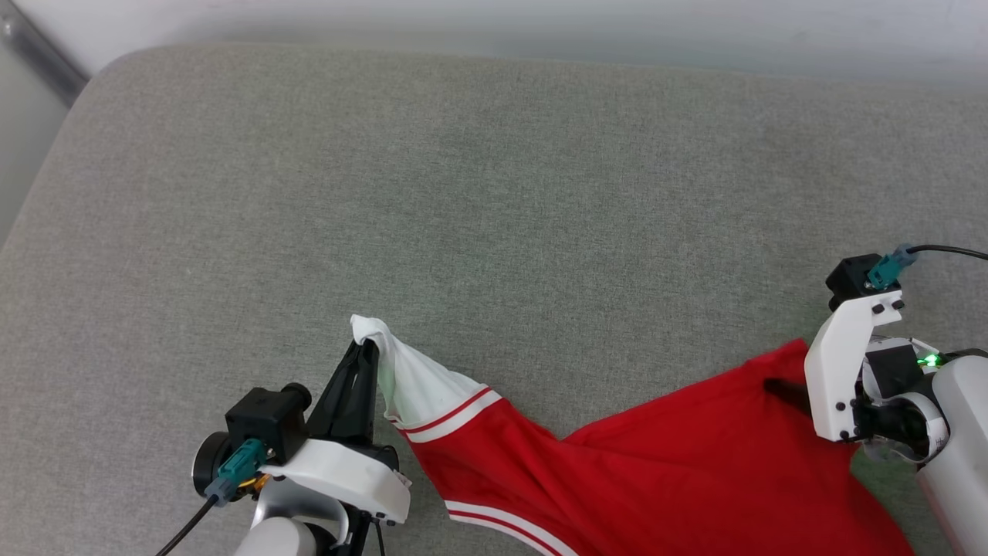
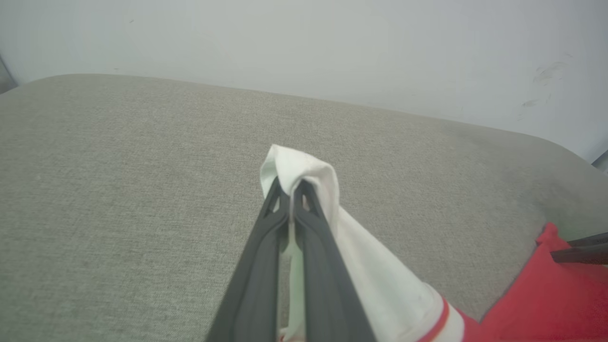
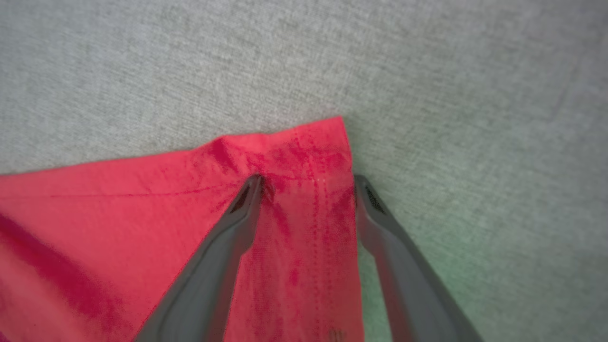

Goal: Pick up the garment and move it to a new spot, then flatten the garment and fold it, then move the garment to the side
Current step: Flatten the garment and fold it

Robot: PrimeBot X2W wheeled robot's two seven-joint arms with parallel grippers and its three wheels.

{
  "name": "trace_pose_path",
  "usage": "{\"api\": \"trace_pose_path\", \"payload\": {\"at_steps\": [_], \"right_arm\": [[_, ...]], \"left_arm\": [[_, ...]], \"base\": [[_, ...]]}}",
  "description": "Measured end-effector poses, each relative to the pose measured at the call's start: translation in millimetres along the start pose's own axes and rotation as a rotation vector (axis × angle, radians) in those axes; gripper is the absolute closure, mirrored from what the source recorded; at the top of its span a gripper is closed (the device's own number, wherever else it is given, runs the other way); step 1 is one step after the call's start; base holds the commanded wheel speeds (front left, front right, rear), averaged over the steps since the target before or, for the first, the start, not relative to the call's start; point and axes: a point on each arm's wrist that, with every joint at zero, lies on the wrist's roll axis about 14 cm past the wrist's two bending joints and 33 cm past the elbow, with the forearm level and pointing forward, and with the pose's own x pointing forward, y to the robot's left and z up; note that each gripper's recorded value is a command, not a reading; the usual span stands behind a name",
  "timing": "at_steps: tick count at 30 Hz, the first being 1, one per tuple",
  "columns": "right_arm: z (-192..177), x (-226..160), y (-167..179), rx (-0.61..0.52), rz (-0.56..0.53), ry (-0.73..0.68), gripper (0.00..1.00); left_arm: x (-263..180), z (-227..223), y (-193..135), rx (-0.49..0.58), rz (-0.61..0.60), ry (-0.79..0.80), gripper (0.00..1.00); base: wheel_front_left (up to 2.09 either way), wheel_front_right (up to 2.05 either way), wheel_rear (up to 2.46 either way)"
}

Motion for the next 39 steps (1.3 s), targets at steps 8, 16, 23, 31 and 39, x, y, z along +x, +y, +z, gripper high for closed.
{"api": "trace_pose_path", "payload": {"at_steps": [8,16,23,31,39], "right_arm": [[8.7,-9.1,3.9,0.002,-0.001,-0.090,1.00],[51.1,-64.2,-5.3,0.002,-0.053,-0.443,1.00],[79.7,-118.4,-8.7,0.036,-0.091,-0.719,1.00],[132.3,-161.1,-5.6,0.046,-0.105,-0.932,1.00],[230.4,-214.6,-5.6,0.006,-0.107,-1.167,1.00]], "left_arm": [[-4.5,7.3,6.1,0.010,0.010,-0.017,1.00],[-15.5,32.7,20.1,-0.011,0.037,-0.062,1.00],[-2.7,87.7,31.9,0.031,0.038,-0.180,1.00],[46.7,160.7,22.9,0.064,-0.006,-0.315,1.00],[112.9,262.3,-2.3,0.151,-0.058,-0.525,1.00]], "base": [[0.00,0.00,0.00],[0.00,0.00,0.00],[0.00,0.00,0.00],[0.00,0.00,0.00],[0.00,0.00,0.00]]}}
